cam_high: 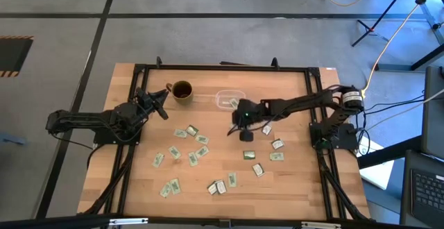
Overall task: Pick and place Stevia / Truvia into bins
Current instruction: Put the stevia packet into the transparent container
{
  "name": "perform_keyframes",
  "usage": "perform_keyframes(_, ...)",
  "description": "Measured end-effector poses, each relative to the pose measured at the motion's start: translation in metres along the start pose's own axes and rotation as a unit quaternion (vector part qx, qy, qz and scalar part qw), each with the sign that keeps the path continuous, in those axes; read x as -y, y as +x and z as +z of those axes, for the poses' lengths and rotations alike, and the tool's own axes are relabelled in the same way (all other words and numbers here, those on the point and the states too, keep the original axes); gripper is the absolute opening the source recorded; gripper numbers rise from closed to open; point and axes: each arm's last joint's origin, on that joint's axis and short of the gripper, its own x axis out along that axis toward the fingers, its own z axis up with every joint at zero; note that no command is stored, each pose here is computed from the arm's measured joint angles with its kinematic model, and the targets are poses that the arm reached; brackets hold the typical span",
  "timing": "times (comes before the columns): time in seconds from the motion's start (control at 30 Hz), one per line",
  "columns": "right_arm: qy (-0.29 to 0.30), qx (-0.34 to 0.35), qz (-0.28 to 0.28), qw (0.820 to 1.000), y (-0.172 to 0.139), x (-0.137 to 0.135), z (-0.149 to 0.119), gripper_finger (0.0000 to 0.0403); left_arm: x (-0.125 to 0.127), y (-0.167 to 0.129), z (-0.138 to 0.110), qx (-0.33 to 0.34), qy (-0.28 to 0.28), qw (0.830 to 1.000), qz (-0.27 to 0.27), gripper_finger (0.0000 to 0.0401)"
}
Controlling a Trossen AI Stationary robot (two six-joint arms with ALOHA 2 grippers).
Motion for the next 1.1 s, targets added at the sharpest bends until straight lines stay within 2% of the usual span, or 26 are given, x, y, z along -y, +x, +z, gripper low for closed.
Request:
perform_keyframes(0.2,0.019,0.019,-0.084,0.996,-0.008,0.029,0.018,0.0002,0.0,0.0,0.0,-0.001,0.001,1.0,0.0,0.0058)
perform_keyframes(0.4,0.057,0.014,-0.116,0.992,-0.009,0.059,0.011,0.0002,0.0,0.0,0.0,-0.001,0.001,1.0,0.0,0.0058)
perform_keyframes(0.67,0.09,-0.006,-0.125,0.988,-0.005,0.071,-0.007,0.0001,0.0,0.0,0.0,-0.001,0.001,1.0,0.0,0.0058)
perform_keyframes(1.1,0.095,0.006,-0.128,0.987,0.009,0.072,-0.01,0.0,0.0,0.0,0.0,-0.001,0.001,1.0,0.0,0.0058)
